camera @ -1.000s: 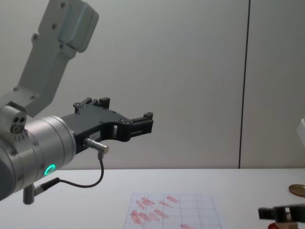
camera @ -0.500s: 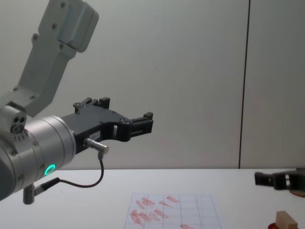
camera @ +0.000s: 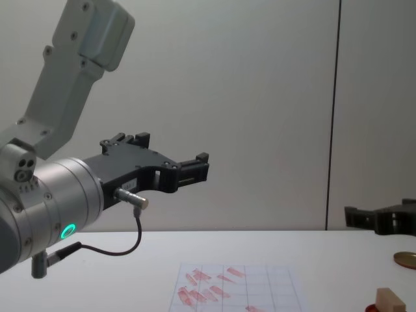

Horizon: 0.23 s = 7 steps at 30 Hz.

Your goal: Use the one hand to pick up the stamp and affix it onto the A4 paper.

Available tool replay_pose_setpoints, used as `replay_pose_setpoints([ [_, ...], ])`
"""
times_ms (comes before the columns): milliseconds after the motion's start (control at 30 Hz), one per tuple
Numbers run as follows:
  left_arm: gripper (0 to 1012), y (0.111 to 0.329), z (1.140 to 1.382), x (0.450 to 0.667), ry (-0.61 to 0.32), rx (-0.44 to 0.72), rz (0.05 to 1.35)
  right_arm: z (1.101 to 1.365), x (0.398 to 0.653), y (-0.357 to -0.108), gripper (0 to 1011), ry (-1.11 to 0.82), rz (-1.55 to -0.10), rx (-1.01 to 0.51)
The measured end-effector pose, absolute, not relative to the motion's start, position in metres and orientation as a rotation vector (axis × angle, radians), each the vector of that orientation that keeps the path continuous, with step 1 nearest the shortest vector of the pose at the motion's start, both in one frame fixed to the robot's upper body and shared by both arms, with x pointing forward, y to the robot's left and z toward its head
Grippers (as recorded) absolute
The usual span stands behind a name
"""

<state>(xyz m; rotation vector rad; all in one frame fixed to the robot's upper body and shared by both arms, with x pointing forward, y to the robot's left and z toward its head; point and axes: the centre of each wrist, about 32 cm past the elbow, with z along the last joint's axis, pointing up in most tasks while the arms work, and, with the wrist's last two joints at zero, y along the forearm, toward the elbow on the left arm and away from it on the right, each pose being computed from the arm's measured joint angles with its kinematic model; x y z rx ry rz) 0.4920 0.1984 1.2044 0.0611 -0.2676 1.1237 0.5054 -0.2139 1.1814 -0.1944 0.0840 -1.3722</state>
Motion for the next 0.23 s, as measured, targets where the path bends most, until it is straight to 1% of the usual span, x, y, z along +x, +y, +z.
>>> replay_pose_setpoints([
  [233,993,0.1984,1.2044,0.492,-0.268,0.061,1.124,1.1848,0.5013,-0.2142,1001,0.066,-1.363,-0.18],
])
